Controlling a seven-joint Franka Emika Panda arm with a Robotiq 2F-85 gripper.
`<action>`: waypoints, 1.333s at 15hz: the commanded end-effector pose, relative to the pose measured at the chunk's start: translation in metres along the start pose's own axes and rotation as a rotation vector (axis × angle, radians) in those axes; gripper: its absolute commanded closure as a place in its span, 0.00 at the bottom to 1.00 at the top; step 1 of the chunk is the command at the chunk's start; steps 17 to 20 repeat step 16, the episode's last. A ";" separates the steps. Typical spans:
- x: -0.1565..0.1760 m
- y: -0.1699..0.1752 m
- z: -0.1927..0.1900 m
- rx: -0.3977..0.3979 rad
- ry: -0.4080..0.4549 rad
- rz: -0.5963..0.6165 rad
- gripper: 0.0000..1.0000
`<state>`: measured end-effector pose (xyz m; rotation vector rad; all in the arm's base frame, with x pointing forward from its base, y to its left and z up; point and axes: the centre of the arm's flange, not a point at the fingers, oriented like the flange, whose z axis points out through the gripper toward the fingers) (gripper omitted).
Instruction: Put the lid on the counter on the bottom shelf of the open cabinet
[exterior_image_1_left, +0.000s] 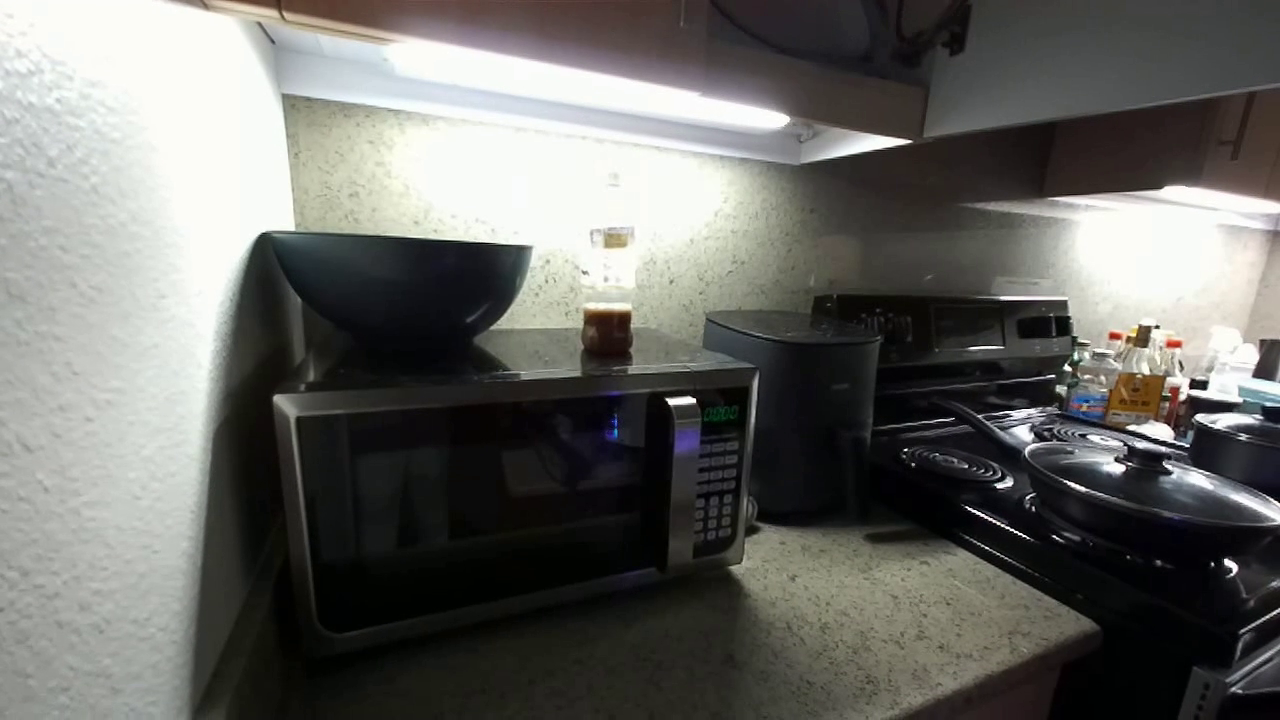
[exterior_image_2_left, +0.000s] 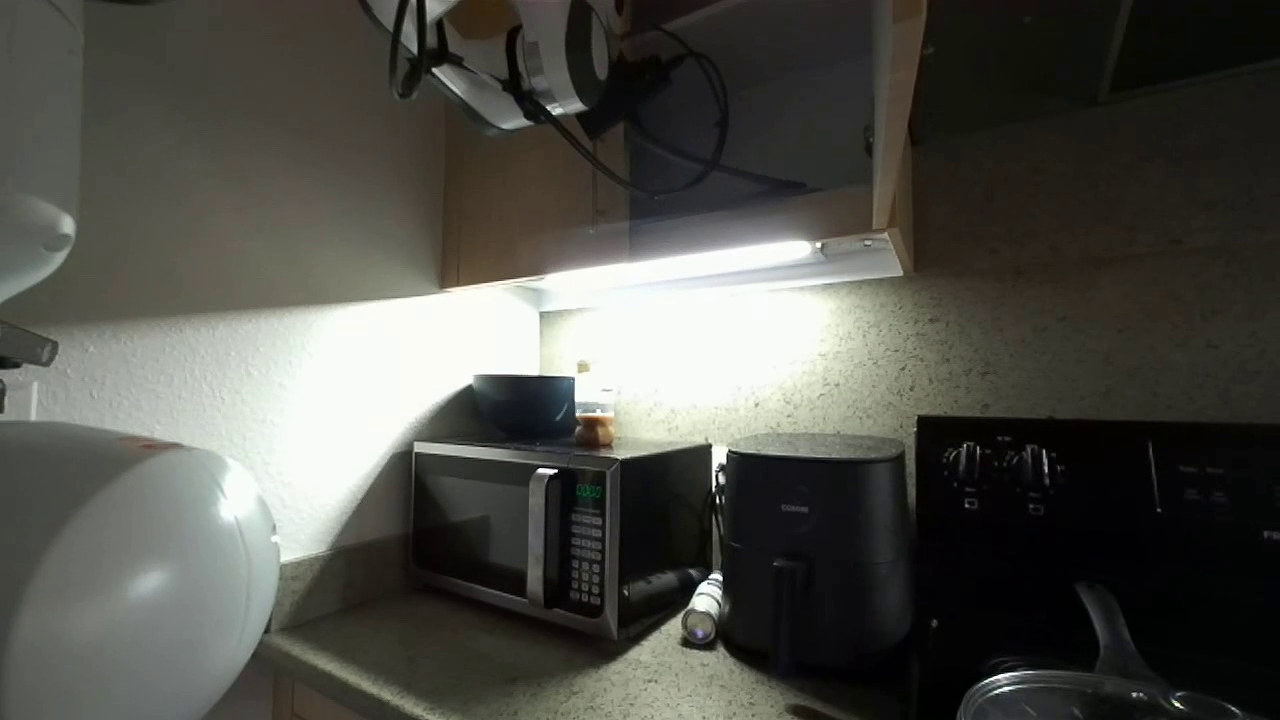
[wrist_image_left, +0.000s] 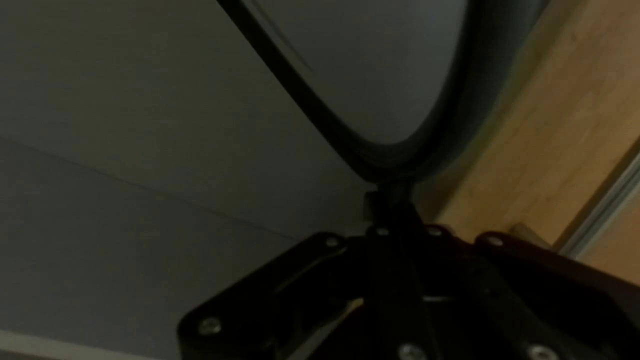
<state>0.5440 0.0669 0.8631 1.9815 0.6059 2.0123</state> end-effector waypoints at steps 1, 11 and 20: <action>-0.011 0.014 0.005 0.009 -0.084 0.018 0.64; -0.019 0.037 -0.003 -0.072 -0.134 0.087 0.02; -0.026 0.043 0.002 -0.069 -0.118 0.080 0.02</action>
